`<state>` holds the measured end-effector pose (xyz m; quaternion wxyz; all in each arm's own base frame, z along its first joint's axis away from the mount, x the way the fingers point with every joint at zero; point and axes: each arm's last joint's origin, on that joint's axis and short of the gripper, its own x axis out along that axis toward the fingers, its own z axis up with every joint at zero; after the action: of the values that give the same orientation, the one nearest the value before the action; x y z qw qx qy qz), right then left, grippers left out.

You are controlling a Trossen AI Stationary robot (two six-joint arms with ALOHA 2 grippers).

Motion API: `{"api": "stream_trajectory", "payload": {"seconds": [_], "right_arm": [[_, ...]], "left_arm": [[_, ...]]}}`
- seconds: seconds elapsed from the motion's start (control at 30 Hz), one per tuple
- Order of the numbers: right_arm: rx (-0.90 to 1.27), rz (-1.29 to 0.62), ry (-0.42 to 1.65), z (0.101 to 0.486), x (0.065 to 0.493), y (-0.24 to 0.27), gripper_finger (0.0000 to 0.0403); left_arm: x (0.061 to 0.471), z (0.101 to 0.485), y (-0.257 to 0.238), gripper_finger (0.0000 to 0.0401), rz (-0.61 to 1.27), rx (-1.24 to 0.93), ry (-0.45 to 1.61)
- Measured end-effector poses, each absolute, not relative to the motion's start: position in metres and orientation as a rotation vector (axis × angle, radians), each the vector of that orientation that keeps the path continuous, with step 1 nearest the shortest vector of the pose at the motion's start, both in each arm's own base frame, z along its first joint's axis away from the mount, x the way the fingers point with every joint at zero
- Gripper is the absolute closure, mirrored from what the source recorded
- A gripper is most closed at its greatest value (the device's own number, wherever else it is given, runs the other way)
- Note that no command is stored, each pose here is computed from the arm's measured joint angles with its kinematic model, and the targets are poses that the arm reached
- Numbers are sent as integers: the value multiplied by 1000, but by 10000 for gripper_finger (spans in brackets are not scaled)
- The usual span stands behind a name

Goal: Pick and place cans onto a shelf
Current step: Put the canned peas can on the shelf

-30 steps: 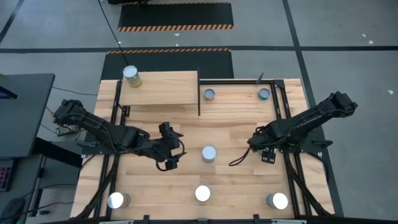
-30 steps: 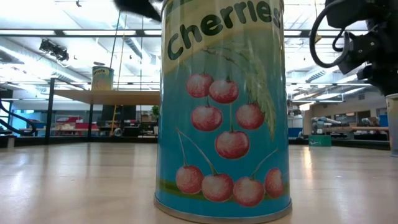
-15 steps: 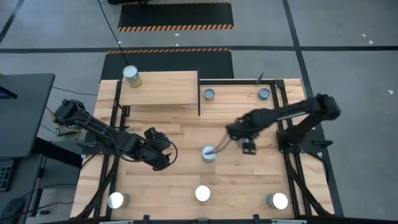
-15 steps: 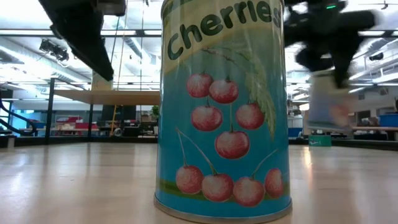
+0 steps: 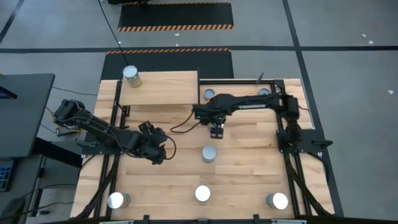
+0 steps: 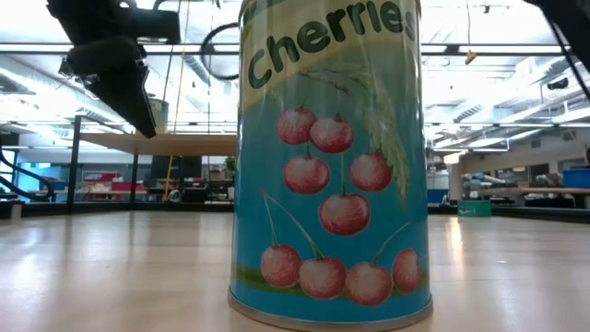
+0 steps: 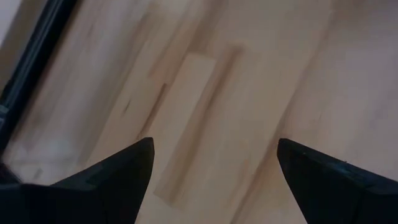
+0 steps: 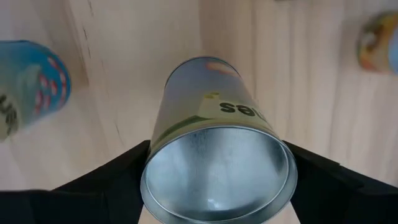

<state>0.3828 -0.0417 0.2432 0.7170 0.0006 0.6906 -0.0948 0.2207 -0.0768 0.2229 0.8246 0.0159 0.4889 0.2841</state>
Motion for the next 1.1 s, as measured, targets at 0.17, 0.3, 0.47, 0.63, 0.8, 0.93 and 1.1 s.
{"api": "stream_trajectory", "payload": {"seconds": [0.17, 0.3, 0.47, 0.63, 0.8, 0.93, 1.1], "right_arm": [[-46, -156, 1577, 219, 400, -34, 79], [-58, -125, 1557, 214, 408, -30, 78], [-17, -68, 1540, 212, 411, -29, 64], [6, -51, 1500, 215, 412, -28, 48], [36, -28, 1478, 221, 411, -26, 48], [19, -10, 1451, 222, 414, -26, 52], [17, 52, 1429, 222, 416, -24, 50]], "left_arm": [[221, 223, -75, 53, 612, 58, 1038], [217, 223, -75, 53, 609, 101, 1070], [213, 225, -73, 53, 607, 106, 1093], [207, 234, -71, 53, 597, 83, 1064], [202, 242, -69, 53, 588, 57, 1032], [199, 246, -67, 53, 586, 49, 1013], [198, 249, -66, 53, 592, 55, 995]]}}
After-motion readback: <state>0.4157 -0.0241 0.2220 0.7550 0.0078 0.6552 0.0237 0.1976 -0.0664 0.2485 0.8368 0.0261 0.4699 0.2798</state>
